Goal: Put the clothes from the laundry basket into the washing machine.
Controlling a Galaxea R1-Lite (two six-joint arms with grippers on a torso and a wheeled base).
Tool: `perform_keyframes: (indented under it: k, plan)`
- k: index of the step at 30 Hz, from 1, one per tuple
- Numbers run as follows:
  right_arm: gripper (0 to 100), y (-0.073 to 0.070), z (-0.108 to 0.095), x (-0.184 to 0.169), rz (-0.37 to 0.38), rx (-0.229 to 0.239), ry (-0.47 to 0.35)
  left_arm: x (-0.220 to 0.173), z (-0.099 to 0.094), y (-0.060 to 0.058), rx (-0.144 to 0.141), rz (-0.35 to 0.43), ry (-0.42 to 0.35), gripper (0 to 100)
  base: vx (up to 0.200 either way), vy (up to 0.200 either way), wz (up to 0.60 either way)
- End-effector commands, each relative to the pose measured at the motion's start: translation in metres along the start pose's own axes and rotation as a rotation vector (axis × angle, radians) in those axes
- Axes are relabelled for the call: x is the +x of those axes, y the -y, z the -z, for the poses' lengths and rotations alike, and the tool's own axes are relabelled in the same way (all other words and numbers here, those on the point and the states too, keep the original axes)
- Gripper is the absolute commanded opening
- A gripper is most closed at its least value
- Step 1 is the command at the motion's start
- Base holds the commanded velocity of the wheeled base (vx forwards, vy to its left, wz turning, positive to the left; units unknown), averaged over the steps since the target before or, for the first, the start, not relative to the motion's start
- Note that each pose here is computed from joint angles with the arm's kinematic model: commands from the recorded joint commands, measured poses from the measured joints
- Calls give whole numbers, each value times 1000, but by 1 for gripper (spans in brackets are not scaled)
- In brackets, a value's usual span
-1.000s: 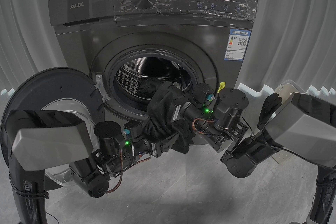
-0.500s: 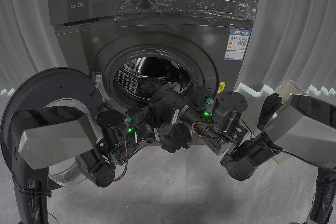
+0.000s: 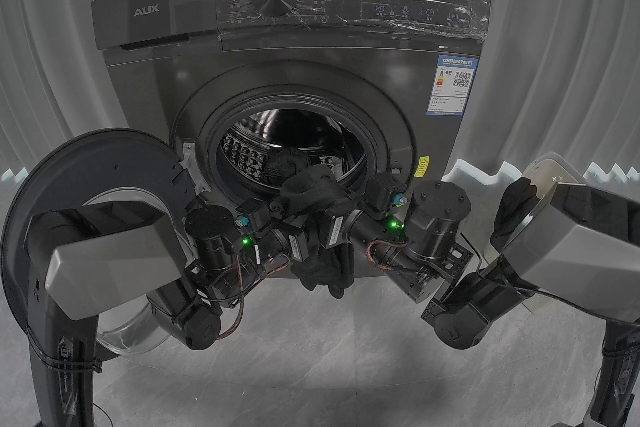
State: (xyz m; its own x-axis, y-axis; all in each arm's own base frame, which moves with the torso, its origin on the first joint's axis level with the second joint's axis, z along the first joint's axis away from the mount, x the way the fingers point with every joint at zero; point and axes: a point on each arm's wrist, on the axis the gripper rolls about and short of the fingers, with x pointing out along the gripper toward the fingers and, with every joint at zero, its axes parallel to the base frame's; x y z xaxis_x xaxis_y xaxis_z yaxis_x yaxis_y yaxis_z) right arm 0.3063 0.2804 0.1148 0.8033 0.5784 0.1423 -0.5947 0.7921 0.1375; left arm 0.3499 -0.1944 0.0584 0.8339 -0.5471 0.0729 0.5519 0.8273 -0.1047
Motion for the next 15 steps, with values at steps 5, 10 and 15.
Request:
perform_keyframes:
  k: [5, 10, 15]
  plan:
    - [100, 8, 17, -30, 17, -23, -131, -4, -16, -13, 3, -36, 38, 0, 0, 0, 0]
    - [100, 12, 33, -71, 5, -46, -278, -9, -26, -14, -10, -40, 53, 0, 0, 0, 0]
    - [100, 15, 39, -102, -32, -57, -334, -22, -27, -12, -12, -46, 21, 0, 0, 0, 0]
